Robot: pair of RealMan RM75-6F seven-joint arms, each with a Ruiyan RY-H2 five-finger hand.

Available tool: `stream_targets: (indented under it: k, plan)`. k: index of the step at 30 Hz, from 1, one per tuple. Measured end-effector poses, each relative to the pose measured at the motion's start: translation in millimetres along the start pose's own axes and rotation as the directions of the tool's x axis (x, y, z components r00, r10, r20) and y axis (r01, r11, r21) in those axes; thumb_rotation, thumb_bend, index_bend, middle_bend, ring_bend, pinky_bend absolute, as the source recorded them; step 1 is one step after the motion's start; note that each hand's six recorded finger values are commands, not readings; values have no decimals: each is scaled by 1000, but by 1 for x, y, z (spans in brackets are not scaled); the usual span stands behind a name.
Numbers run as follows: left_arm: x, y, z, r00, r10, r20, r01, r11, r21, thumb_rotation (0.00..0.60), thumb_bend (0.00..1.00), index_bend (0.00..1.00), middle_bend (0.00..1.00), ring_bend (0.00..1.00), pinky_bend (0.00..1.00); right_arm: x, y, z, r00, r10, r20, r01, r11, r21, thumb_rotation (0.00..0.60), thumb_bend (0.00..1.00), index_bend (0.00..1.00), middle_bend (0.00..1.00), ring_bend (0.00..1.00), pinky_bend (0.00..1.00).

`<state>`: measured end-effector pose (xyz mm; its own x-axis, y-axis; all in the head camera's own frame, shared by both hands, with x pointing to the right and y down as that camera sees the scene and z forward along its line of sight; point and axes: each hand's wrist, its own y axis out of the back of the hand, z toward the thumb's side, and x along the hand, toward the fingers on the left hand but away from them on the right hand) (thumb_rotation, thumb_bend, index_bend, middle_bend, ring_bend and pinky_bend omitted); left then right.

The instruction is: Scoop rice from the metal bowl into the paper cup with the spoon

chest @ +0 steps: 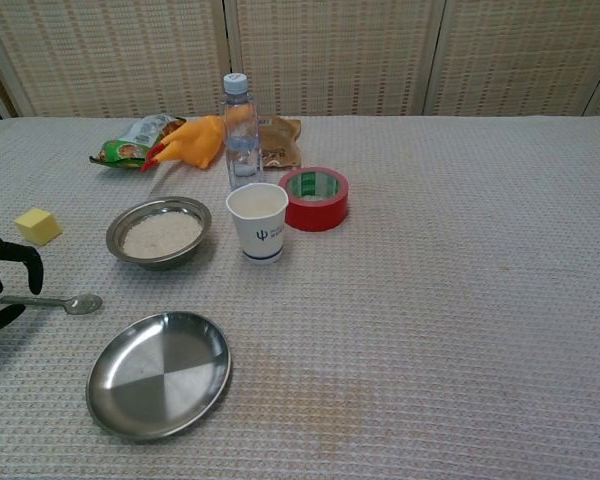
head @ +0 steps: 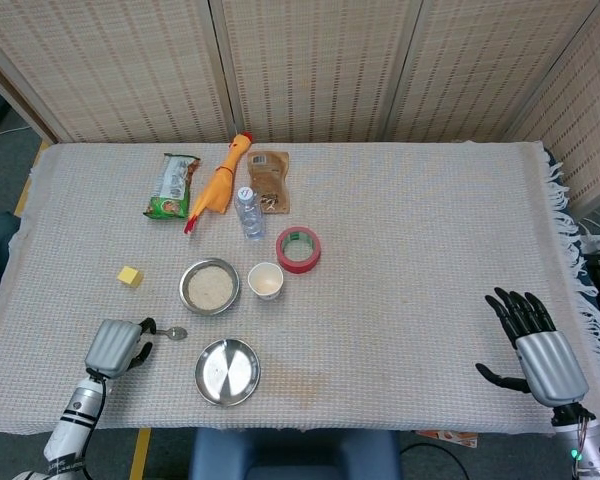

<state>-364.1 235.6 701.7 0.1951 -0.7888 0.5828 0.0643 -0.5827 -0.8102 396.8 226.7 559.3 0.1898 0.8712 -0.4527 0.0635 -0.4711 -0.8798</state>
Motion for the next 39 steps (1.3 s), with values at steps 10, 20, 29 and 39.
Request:
stream_targets:
  k: [10,20,29,39]
  plan:
    - [9,-9,-8,1000,-9,-20,9,1000,6,600,379,449,1000,1000,1000,-1,-2,0,1000,11,4,-11,1000,3,459,114,0,0,0,0]
    - [18,-16,-12,999,14,-31,-12,998,61,600,374,449,1000,1000,1000,-2,-1,-1,1000,6,6,-6,1000,1,459,114,0,0,0,0]
    - [19,-18,-14,999,21,-38,-17,996,91,600,376,467,1000,1000,1000,-1,-1,-1,1000,6,5,-6,1000,-1,459,114,0,0,0,0]
    - [20,-22,-16,999,13,-39,-9,993,114,600,377,487,1000,1000,1000,-1,-1,0,1000,5,5,-5,1000,-2,459,114,0,0,0,0]
